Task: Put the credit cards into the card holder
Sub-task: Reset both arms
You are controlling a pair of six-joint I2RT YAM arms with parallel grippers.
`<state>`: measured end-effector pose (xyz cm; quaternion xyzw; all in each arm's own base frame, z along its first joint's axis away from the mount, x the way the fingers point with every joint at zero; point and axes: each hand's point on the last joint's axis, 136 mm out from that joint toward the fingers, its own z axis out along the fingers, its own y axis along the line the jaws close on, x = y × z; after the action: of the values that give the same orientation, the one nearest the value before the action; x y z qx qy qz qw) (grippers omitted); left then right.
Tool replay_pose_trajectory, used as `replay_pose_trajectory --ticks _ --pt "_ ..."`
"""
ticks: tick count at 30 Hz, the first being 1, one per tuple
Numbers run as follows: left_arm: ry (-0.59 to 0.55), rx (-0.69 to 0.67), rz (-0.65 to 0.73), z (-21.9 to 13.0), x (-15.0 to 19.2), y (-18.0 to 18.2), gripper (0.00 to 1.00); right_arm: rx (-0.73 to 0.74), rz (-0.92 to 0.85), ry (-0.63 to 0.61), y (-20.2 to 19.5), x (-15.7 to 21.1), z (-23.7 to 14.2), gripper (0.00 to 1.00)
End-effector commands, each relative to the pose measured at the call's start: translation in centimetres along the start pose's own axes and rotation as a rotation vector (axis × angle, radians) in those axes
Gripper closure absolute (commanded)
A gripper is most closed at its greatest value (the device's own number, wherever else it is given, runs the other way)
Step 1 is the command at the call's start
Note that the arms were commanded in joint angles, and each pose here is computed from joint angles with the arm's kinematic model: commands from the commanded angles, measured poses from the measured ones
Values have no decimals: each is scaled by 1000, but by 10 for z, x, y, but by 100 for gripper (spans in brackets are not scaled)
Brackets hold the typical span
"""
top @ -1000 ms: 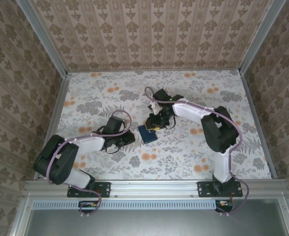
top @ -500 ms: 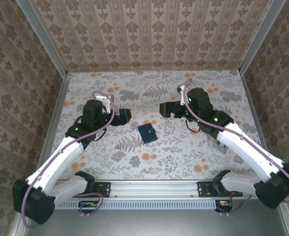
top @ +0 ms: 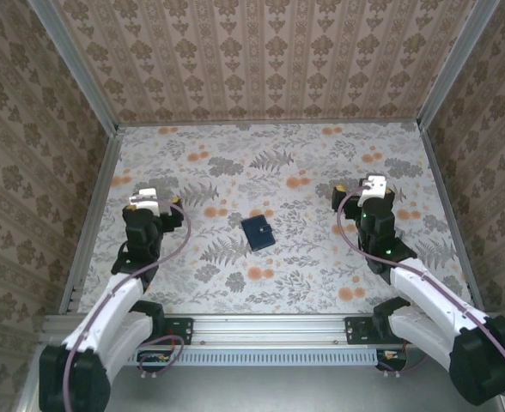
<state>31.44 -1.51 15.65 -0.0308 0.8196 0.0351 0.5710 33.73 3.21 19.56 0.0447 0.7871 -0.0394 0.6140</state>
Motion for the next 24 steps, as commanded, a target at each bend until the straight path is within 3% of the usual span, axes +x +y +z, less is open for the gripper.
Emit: replay_pose_trajectory --ticks 1,5,10,15,19,24 --pt "-85 -91 -69 13 -18 21 0 -52 -104 -83 3 -5 15 0" --pt "-84 -95 17 22 -11 22 0 -69 -48 -64 -9 22 30 0" --pt "-65 -110 -25 39 15 26 0 -48 -54 -31 -15 48 37 0" --pt "-56 -82 33 57 11 21 0 -30 -54 -58 -24 44 48 0" --pt "-65 -10 99 70 6 13 0 -31 -11 -5 -31 57 63 0" --pt "-31 -10 69 82 8 20 0 -35 33 29 -38 74 81 0"
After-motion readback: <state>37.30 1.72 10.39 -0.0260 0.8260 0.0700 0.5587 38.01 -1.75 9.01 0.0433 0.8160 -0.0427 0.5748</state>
